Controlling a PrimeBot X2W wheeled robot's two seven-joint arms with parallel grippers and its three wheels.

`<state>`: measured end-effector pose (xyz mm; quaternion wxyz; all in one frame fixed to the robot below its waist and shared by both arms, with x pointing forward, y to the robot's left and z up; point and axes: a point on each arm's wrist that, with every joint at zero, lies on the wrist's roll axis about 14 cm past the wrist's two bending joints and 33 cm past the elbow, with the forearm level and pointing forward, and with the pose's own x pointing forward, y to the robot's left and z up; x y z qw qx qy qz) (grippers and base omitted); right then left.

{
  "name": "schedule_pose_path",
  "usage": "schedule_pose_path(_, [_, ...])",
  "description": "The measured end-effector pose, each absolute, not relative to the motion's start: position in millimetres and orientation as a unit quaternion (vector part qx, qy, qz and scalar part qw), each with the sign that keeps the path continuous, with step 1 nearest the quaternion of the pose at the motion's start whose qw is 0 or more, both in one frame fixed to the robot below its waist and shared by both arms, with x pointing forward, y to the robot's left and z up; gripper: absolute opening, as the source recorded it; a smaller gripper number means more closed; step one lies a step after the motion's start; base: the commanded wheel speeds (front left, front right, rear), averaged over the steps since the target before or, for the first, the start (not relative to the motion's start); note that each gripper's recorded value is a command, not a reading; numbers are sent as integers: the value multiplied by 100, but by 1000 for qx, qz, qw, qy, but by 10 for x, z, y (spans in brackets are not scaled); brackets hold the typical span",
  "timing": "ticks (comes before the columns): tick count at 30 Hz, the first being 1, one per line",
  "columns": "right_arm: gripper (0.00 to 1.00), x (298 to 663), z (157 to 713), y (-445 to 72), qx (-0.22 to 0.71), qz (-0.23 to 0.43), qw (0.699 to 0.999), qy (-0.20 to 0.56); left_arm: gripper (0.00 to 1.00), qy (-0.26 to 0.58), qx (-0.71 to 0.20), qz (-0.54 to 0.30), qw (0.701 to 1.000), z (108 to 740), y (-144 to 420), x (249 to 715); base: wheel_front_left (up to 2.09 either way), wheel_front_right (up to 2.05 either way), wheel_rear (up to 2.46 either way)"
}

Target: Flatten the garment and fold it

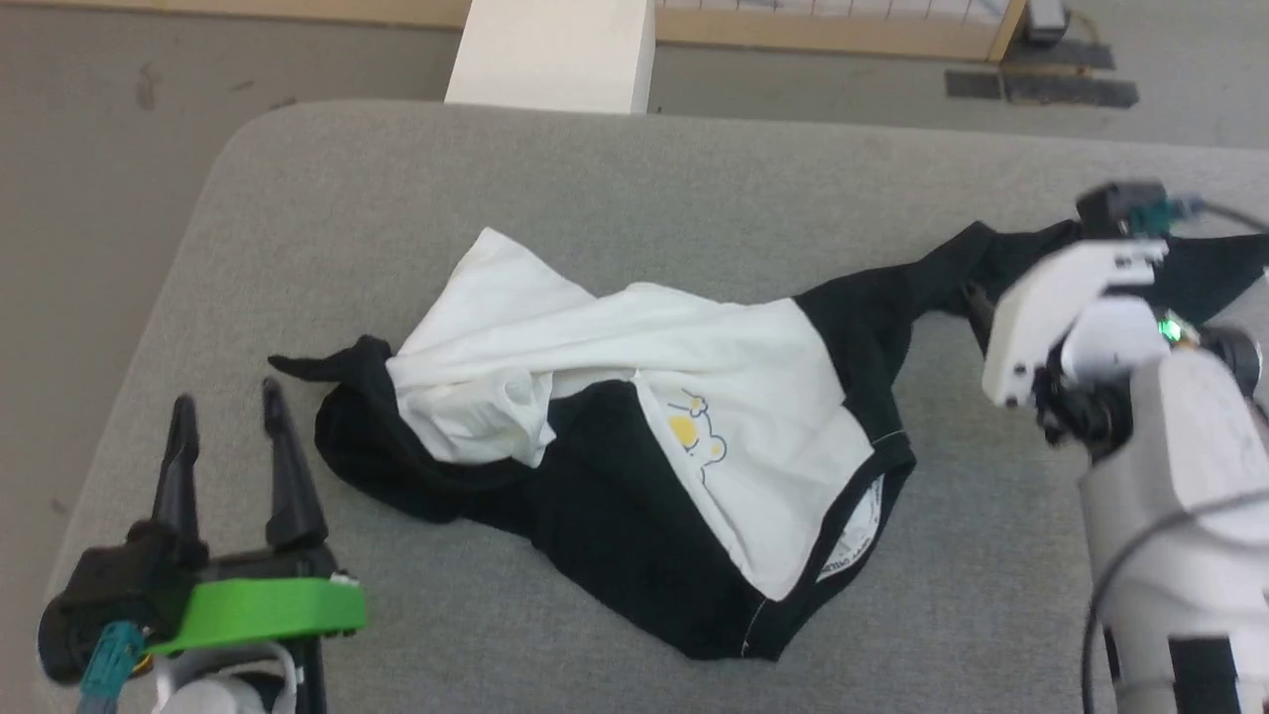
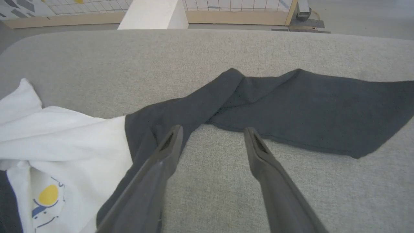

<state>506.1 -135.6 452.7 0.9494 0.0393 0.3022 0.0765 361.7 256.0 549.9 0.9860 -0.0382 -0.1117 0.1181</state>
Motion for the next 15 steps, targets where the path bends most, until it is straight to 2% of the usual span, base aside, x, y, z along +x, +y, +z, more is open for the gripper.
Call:
schedule_pose_path(7, [100,5354,4196,-1141,-53,91,914,392,100,-87,-21,100,991,5336,2482,3802,0,0,0])
schedule_pose_path(8, [100,5373,3967,-1077,-85,96,895,428,100,-75,-15,106,991,5259,2519,3838,0,0,0])
schedule_pose_path(10, [100,5332,3769,-1041,-98,100,878,459,100,-66,-12,110,992,5207,2545,3845,0,0,0])
schedule_pose_path(11, [87,5330,3707,-1016,-98,102,873,468,100,-62,-10,112,992,5181,2558,3840,0,0,0])
schedule_pose_path(12, [39,5359,3700,-990,-98,104,872,469,100,-59,-9,115,992,5167,2571,3833,0,0,0])
schedule_pose_path(13, [0,5405,3708,-961,-96,106,873,466,100,-56,-7,119,991,5150,2592,3822,0,0,0])
schedule_pose_path(15, [0,5456,3715,-917,-90,110,879,455,100,-51,-6,124,991,5122,2617,3808,0,0,0])
